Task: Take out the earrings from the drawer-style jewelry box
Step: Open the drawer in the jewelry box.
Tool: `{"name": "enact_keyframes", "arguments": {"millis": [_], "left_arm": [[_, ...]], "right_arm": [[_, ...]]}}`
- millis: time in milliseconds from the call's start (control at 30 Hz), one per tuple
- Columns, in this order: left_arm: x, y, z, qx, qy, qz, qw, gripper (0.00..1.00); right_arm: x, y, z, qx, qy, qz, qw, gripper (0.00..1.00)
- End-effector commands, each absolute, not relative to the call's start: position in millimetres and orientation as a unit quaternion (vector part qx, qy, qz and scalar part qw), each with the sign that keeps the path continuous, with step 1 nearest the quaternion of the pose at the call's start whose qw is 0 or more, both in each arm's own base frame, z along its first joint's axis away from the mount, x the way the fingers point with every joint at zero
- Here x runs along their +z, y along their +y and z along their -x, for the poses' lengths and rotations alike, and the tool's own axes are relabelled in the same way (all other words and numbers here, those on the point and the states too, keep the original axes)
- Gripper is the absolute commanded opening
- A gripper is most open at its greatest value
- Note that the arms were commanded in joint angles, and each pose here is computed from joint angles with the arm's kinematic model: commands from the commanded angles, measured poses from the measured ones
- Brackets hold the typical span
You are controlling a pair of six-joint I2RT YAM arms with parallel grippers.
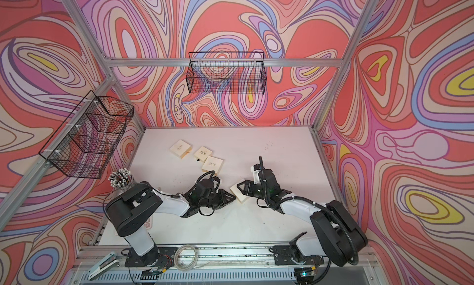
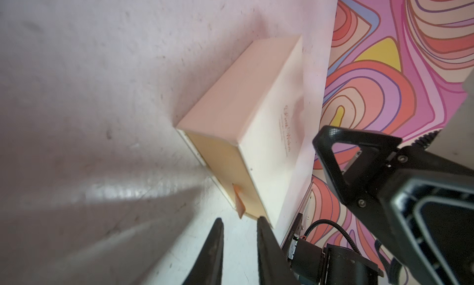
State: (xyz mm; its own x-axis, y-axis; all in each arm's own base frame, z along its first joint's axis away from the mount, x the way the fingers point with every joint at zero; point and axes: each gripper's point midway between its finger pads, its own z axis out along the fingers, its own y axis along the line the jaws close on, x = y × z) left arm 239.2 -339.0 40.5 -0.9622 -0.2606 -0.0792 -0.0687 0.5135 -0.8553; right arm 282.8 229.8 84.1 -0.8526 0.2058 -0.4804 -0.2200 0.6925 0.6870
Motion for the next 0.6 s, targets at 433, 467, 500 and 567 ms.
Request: {"name": "enact_keyframes", "arguments": {"millis": [433,467,500,567], "left_arm": [[41.1,-352.9,-249.7,-0.508,0.849,0.099,0.107,0.18],[41.2,-352.6,-250.8,-0.507,0.849,0.099,0.110,0.18],[40.7,-352.5,-251.0,-0.506,0.850,0.100,0.111,0.18],[38.3,-351.4,-252.0,-0.500,0.852,0.102,0.111,0.17]], "right_arm": [[78.0,244.4,-284.2,0.400,0.879,0.018,0.260,0.37],[77.2,244.6,-283.9,0.400,0.879,0.019,0.259,0.36],[76.3,244.9,-283.5,0.400,0.879,0.019,0.258,0.36],[75.7,245.0,-283.1,0.399,0.880,0.018,0.257,0.36]]}}
